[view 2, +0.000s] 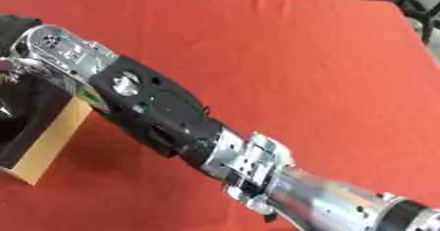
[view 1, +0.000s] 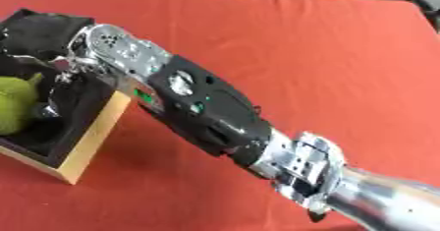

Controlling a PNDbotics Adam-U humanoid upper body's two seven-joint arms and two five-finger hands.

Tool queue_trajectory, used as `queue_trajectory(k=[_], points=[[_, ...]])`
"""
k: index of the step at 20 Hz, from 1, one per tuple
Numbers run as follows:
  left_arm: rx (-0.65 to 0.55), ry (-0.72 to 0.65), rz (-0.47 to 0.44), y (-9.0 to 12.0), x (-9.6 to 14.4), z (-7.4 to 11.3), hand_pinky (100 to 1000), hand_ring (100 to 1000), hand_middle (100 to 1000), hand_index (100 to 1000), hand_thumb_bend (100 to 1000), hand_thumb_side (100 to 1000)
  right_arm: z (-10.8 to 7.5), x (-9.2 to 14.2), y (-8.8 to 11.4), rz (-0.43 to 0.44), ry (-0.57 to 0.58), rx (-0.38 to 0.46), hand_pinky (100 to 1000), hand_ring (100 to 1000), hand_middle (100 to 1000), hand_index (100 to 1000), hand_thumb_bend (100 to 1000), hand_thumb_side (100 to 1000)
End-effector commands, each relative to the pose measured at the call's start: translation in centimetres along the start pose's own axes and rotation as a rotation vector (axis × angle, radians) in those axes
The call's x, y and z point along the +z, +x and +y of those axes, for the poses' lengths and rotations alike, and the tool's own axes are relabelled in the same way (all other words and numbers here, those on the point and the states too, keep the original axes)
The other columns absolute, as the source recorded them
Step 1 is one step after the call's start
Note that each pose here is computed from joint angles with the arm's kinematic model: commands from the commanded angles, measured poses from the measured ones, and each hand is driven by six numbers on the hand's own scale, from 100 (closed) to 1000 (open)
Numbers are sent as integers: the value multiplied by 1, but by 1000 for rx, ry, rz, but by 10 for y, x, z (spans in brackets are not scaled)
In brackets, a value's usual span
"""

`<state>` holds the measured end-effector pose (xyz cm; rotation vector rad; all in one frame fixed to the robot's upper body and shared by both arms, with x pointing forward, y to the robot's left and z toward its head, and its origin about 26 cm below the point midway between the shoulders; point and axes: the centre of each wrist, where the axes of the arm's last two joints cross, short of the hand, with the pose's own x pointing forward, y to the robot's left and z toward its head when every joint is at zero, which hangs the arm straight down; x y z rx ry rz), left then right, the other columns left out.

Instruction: Pick up objects on the table and place them in the box.

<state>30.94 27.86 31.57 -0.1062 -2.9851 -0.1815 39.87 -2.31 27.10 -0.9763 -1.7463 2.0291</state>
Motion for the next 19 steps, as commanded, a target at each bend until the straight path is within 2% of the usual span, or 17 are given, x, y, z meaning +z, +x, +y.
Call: queue_trajectory(k=[1, 3, 5, 6, 7, 10, 13, 17, 19], points=[[-11, -6, -27, 6, -6, 2, 664, 578, 540, 676, 196, 100, -21, 8, -2, 11, -60, 22, 899, 952, 869, 935, 336, 276], [-11, -4, -28, 6, -6, 2, 663, 579, 540, 676, 199, 100, -34, 17, -4, 18, -135, -8, 896, 945, 858, 933, 301, 216], [-14, -3, -27, 6, -5, 3, 663, 579, 540, 676, 203, 100, -52, 31, -9, 31, -241, -52, 882, 921, 828, 921, 205, 100], [-16, -1, -26, 6, -5, 3, 663, 579, 540, 676, 202, 100, -62, 40, -12, 33, -309, -86, 879, 909, 807, 916, 124, 100], [-18, 1, -24, 6, -5, 4, 663, 580, 541, 676, 202, 100, -72, 49, -15, 26, -381, -130, 875, 902, 787, 912, 100, 100], [-24, 2, -21, 7, -4, 5, 663, 580, 541, 676, 202, 100, -96, 81, -26, -35, -585, -275, 865, 893, 766, 899, 100, 100], [-37, 4, -14, 7, -3, 7, 664, 580, 541, 676, 200, 100, -110, 115, -39, -80, -701, -348, 857, 886, 757, 890, 100, 100], [-50, 8, -4, 7, 0, 10, 664, 580, 540, 676, 192, 100, -116, 154, -53, -95, -811, -441, 850, 875, 743, 884, 100, 100], [-63, 10, 2, 8, 1, 12, 665, 580, 540, 676, 189, 100, -114, 178, -64, -65, -851, -463, 845, 869, 738, 878, 100, 100]])
